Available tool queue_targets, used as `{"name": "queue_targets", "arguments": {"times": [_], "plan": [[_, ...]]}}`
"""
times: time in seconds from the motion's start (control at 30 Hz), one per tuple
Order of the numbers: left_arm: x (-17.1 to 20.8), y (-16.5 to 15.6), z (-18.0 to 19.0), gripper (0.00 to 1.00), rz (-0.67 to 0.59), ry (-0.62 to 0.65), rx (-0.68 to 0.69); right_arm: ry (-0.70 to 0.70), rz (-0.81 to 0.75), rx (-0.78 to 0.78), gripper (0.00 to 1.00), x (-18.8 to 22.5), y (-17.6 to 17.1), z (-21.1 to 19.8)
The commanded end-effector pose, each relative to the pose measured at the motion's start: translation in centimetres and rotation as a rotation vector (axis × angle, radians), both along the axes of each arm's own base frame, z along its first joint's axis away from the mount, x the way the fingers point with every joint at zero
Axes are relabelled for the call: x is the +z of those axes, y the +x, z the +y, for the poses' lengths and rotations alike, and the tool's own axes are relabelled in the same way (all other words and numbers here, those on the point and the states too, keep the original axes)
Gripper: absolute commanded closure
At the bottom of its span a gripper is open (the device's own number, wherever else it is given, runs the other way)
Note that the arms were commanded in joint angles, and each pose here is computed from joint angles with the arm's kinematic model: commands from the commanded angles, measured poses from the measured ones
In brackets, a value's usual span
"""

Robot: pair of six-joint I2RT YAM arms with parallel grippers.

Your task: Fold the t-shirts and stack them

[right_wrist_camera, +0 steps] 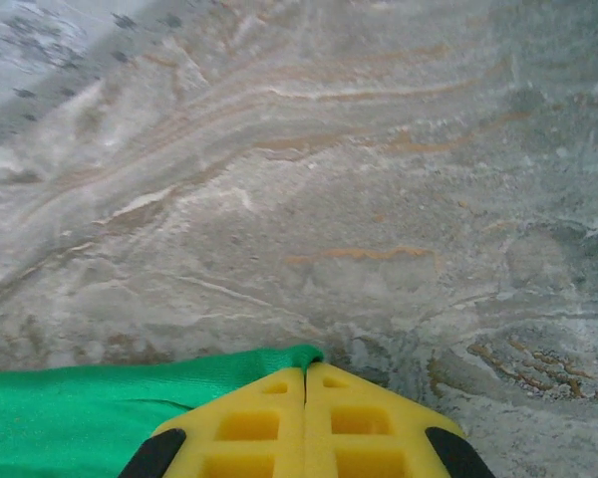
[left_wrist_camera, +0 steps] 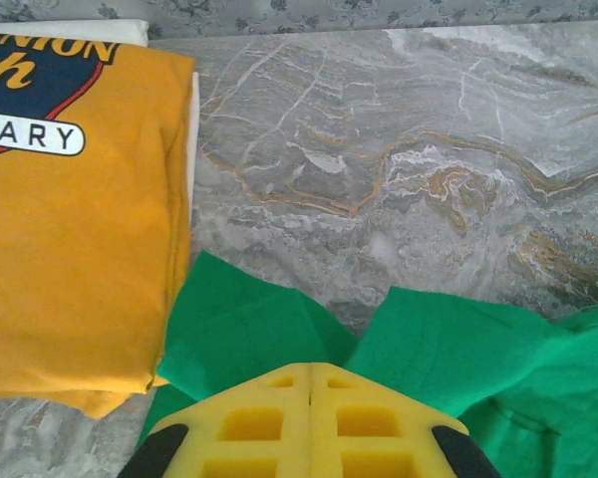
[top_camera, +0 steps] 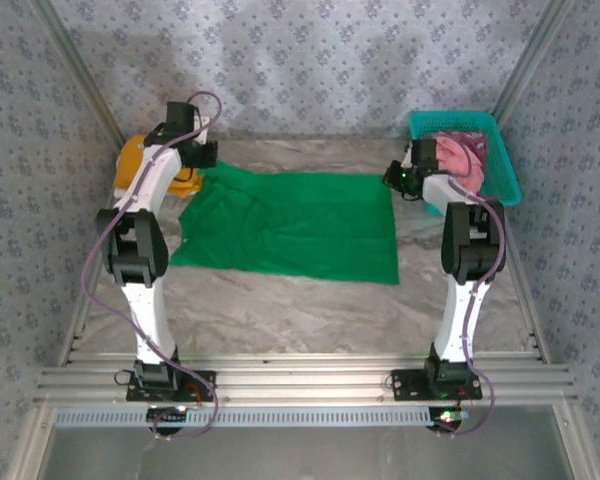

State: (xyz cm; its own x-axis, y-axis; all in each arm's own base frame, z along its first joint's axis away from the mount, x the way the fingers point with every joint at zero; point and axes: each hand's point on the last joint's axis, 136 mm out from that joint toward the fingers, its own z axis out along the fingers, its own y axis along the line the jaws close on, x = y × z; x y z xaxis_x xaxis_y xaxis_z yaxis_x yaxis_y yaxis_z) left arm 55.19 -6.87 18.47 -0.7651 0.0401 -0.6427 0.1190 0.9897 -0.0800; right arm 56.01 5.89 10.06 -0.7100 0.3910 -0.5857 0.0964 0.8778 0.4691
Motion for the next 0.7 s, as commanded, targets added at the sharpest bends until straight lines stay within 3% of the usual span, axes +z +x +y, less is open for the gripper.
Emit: {"name": "queue_targets", "arguments": {"times": [0.0,0.27,0.67], "plan": [[2.8,0.1,0.3,1.00,-0.095,0.008,0.017,0.019,-0.114,0.006,1.00,3.9,0.2,-0.1],[3.3,-1.9,1.0,1.00,-0.113,0.021,0.048,0.034,-0.113,0.028,1.00,3.4,-1.8,0.0],[1.2,-7.2,1.9,1.00,-0.084,0.036,0.125,0.073,-0.096,0.076,1.00,1.7,-6.4,1.0]]}}
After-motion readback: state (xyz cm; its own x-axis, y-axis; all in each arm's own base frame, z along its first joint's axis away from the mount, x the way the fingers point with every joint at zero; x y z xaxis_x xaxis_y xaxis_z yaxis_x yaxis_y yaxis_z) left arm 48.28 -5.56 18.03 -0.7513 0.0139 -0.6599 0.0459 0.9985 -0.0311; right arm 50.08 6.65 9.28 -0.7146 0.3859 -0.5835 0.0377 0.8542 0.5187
